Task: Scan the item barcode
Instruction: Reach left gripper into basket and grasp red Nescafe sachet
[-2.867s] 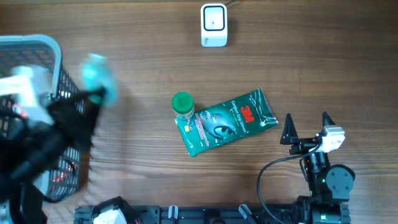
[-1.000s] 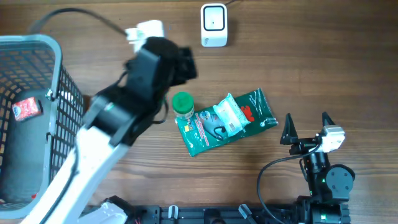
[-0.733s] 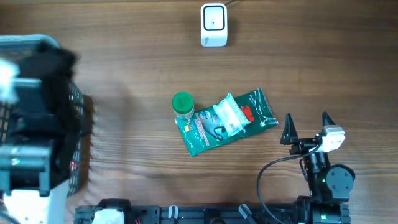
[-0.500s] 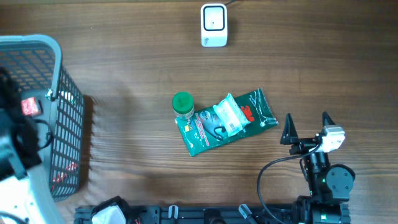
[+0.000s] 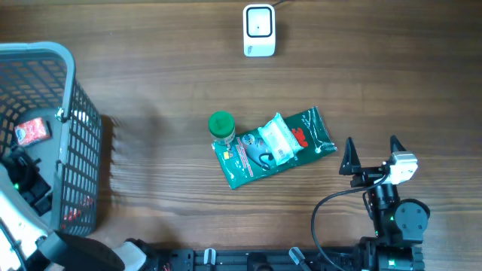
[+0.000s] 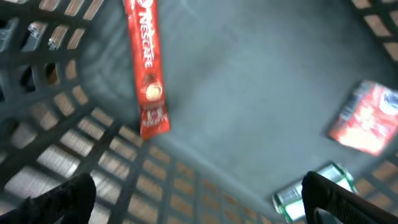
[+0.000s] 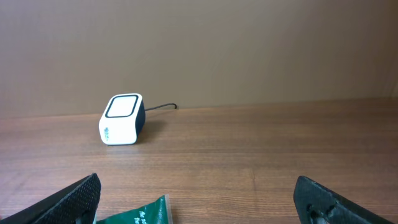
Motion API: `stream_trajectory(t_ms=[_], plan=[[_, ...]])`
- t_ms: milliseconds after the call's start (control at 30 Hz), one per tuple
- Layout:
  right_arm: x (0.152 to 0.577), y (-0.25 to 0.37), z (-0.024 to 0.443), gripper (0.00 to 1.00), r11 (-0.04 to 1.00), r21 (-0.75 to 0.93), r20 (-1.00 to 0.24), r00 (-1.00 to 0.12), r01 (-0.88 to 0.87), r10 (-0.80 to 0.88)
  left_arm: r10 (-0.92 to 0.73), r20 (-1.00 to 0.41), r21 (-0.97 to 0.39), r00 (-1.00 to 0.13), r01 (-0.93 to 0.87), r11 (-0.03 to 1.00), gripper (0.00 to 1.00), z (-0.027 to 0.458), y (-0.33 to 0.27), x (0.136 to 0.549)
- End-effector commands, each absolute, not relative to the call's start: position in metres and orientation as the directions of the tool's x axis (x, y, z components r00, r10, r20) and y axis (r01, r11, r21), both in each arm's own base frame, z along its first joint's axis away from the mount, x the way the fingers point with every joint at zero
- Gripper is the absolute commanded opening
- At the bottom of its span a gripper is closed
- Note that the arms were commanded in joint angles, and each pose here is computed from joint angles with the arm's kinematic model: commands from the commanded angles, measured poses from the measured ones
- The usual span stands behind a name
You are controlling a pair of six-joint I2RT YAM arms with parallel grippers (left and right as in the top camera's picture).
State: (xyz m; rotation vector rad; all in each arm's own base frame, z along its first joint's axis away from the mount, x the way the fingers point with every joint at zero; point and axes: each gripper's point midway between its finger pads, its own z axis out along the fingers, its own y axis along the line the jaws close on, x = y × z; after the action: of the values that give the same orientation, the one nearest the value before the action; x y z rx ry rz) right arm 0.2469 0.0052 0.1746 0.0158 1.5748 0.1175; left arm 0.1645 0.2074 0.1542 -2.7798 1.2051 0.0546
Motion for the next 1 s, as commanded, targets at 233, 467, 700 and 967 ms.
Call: stream_trajectory(t_ms=[233, 467, 700, 967], plan=[[0.247, 0.004, 0.176, 1.0, 0.995, 0.078, -0.997, -0.002, -0.056, 0.078, -0.779, -0.201, -0.012, 0.594, -0.796, -0.605, 1.0, 0.081, 0.214, 0.139], [0.247, 0.004, 0.176, 1.0, 0.995, 0.078, -0.997, -0.002, -0.056, 0.078, -0.782, -0.237, 0.066, 0.577, -0.793, -0.605, 1.0, 0.054, 0.215, 0.129], [0.247, 0.004, 0.176, 1.0, 0.995, 0.078, -0.997, -0.001, -0.056, 0.078, -0.797, -0.254, 0.184, 0.548, -0.781, -0.596, 1.0, 0.022, 0.218, 0.121], [0.247, 0.004, 0.176, 1.0, 0.995, 0.078, -0.997, -0.002, -0.056, 0.078, -0.801, -0.265, 0.21, 0.537, -0.778, -0.592, 0.3, -0.03, 0.2, 0.102]])
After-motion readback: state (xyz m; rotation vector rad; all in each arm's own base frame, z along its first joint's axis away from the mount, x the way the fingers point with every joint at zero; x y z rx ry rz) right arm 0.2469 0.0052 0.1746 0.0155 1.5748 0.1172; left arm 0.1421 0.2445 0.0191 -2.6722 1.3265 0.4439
